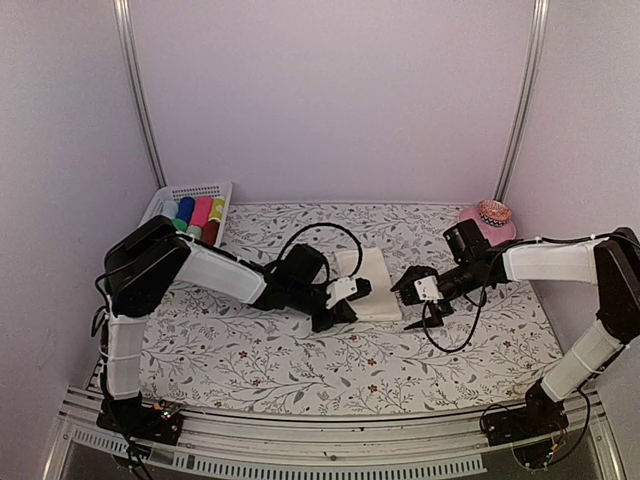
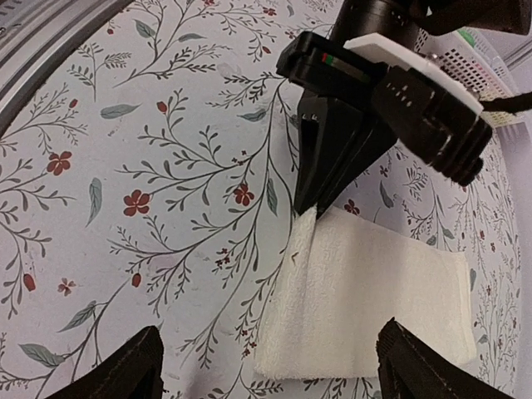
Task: Roll the towels
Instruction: Pick up the towel from the center of the board.
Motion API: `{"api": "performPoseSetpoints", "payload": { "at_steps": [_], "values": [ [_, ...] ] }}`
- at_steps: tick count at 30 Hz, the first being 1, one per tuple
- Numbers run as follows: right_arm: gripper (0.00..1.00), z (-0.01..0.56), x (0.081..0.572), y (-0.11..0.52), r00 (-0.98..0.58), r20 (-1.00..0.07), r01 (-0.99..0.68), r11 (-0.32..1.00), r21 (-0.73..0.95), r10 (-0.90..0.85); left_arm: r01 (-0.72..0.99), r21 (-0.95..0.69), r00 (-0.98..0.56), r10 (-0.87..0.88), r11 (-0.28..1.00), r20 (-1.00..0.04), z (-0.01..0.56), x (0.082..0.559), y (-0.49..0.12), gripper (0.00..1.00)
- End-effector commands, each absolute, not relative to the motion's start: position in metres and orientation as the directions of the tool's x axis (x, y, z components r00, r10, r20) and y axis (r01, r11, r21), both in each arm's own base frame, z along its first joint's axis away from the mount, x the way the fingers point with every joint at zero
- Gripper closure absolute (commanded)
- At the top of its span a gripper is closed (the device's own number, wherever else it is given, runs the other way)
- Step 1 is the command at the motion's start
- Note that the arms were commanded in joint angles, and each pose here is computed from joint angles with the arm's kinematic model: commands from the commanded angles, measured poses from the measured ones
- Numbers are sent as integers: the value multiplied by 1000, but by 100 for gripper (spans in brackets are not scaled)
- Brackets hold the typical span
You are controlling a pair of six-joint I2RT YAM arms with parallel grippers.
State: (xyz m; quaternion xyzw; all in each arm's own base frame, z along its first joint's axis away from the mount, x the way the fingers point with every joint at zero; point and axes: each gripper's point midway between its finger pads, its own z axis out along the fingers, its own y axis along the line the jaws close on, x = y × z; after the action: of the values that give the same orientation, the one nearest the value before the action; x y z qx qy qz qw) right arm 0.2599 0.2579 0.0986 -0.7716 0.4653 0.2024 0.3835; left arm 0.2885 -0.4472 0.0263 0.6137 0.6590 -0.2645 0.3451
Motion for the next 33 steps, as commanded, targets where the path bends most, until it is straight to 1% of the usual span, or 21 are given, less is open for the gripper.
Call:
{"api": "performPoseSetpoints", "payload": {
  "at_steps": [1,4,7,10,13,16,19,21,26,27,28,33],
  "values": [
    [11,75,274,261,473,-633,-874,-240,-422,-613,990,-61,-124,566,128,-815,46,291,-437,100],
    [13,60,277,259,413,-635,-904,-208,-374,-652,987,-100,-153,551,125,-821,45,290,-435,100],
    [15,53,287,259,372,-633,-917,-164,-363,-679,984,-134,-179,546,120,-819,41,289,-434,100],
    [19,44,294,266,310,-639,-941,-130,-314,-704,981,-150,-194,543,124,-817,38,289,-434,100],
    [25,29,295,272,262,-607,-958,-127,-257,-751,978,-164,-208,538,128,-817,35,289,-433,100],
    [28,22,293,276,257,-592,-961,-140,-237,-764,976,-172,-216,534,133,-817,32,289,-433,100],
    [39,24,295,280,242,-598,-966,-129,-225,-764,976,-175,-219,538,133,-814,30,289,-433,100],
    [48,24,295,279,224,-593,-971,-125,-204,-773,975,-174,-222,542,139,-810,27,289,-432,100],
    [59,25,281,277,193,-593,-981,-163,-105,-782,969,-179,-244,550,169,-799,20,290,-428,100],
    [64,27,279,278,188,-596,-981,-172,-86,-780,968,-179,-248,551,176,-797,19,290,-427,100],
    [68,27,278,278,174,-596,-983,-171,-62,-784,966,-181,-253,552,182,-794,18,291,-426,100],
    [79,16,280,275,121,-564,-989,-148,2,-817,963,-186,-263,546,194,-795,19,291,-426,100]
  ]
}}
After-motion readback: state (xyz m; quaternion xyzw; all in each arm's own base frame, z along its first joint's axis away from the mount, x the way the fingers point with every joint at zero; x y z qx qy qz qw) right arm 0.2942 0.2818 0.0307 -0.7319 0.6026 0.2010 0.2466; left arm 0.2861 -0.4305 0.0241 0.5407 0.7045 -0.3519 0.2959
